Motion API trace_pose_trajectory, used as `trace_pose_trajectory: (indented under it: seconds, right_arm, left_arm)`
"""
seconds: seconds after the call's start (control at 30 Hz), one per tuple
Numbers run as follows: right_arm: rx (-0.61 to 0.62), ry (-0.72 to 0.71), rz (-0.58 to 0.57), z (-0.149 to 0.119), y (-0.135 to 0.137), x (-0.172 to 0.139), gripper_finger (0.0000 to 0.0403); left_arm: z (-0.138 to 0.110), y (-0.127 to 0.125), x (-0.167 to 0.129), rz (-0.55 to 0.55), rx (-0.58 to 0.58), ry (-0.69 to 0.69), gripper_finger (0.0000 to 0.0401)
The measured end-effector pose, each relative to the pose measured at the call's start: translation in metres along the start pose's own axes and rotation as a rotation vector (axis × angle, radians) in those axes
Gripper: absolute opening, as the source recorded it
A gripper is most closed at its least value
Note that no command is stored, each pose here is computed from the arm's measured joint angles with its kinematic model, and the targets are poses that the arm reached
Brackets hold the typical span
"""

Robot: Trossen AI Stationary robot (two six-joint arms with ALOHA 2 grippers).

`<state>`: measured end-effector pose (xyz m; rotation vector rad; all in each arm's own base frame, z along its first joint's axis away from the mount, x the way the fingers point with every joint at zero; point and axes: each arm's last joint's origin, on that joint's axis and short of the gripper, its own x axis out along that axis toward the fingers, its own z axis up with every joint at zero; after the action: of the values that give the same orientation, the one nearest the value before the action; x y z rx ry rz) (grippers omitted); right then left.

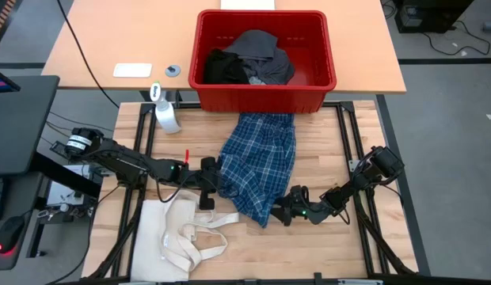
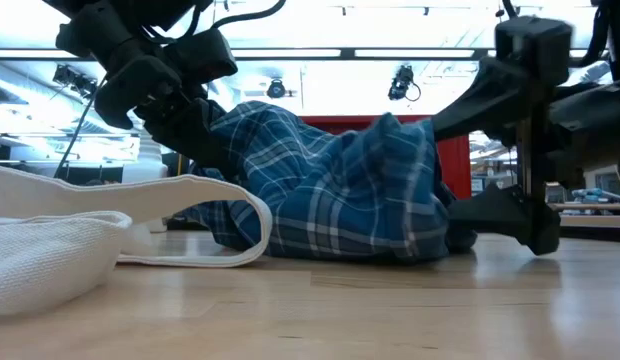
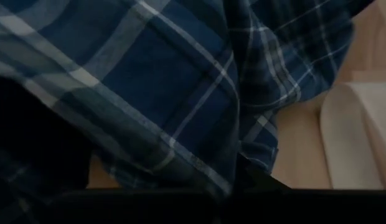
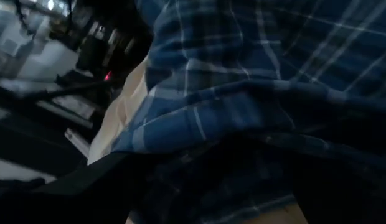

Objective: Fold Laundry from Bin
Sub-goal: Fold the blue pants

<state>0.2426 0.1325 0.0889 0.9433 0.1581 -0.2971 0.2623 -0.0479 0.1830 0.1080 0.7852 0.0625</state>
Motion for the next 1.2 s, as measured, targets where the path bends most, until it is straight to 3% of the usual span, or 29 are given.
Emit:
trace_pose_trajectory:
  seconds: [0.6,0.87,1.1,1.2]
  right_arm:
    - [0.023,0.051,0.219,0.002,0.022,-0.005,0.0378]
    - [-0.045,0.097,0.270,0.001,0.024,-0.005,0.0378]
    - [-0.294,0.150,0.342,-0.004,0.026,-0.009,0.0378]
    - [-0.423,0.108,0.310,-0.006,0.031,-0.015,0.0378]
  left_arm:
    - [-0.003,-0.007,-0.002,-0.018,-0.020,0.018,0.0012]
    - [-0.006,-0.007,-0.002,-0.014,-0.020,0.052,0.0012]
    - [-0.008,-0.007,-0.002,-0.011,-0.015,0.073,0.0012]
    - [-0.009,-0.007,-0.002,-0.010,-0.013,0.081,0.0012]
